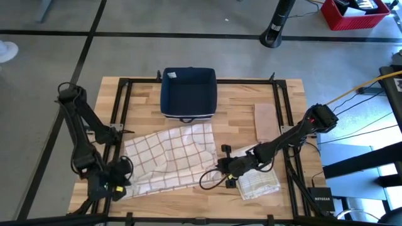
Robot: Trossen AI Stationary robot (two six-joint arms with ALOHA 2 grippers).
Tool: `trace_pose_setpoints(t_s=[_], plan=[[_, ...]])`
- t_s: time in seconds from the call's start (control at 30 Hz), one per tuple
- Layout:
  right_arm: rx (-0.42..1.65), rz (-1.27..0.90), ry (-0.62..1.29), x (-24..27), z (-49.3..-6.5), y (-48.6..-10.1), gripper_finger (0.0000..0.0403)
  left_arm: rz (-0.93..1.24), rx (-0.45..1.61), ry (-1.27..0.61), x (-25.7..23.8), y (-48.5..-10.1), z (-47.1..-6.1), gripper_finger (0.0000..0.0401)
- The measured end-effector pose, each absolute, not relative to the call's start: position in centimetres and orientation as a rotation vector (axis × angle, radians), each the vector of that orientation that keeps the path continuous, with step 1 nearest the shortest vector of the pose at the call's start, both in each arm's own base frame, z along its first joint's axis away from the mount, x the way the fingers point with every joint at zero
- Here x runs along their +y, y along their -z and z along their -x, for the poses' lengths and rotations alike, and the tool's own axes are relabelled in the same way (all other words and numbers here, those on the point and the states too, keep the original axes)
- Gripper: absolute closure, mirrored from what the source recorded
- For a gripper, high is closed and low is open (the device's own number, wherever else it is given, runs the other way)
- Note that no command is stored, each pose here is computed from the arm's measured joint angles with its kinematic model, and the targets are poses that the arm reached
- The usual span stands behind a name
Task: Fold towel
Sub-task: Fold the white with brown pattern towel on the table
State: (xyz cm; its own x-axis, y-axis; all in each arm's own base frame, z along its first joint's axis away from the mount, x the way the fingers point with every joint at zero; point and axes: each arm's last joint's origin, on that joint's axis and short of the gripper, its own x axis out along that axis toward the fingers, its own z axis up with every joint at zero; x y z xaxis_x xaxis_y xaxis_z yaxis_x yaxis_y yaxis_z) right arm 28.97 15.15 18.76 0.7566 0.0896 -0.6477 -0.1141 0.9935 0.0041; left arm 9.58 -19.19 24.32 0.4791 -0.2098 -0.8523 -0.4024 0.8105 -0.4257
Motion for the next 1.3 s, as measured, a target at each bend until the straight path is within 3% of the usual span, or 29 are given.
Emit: trace_pose_setpoints(t_s=[0.5,0.83,0.93,1.07,1.2,1.3], plan=[[0.694,0.02,-0.243,17.7,-29.5,-16.4,0.0397,0.673,1.562,-0.31,-22.8,-20.0,-7.3,0.0401],[0.736,-0.03,-0.226,18.2,-30.4,-13.1,0.0392,0.661,1.475,-0.345,-22.4,-19.9,-7.6,0.0391],[0.751,-0.059,-0.238,18.3,-30.4,-12.7,0.0361,0.66,1.465,-0.376,-22.2,-19.7,-7.6,0.0365],[0.772,-0.021,-0.242,18.1,-30.1,-13.2,0.0289,0.678,1.498,-0.393,-22.1,-19.8,-7.6,0.0315],[0.835,0.063,-0.263,17.8,-29.6,-15.8,0.0228,0.78,1.554,-0.327,-22.2,-21.2,-8.2,0.0279],[0.871,0.161,-0.268,17.7,-29.5,-18.2,0.02,0.84,1.446,-0.232,-21.9,-23.4,-9.0,0.0269]])
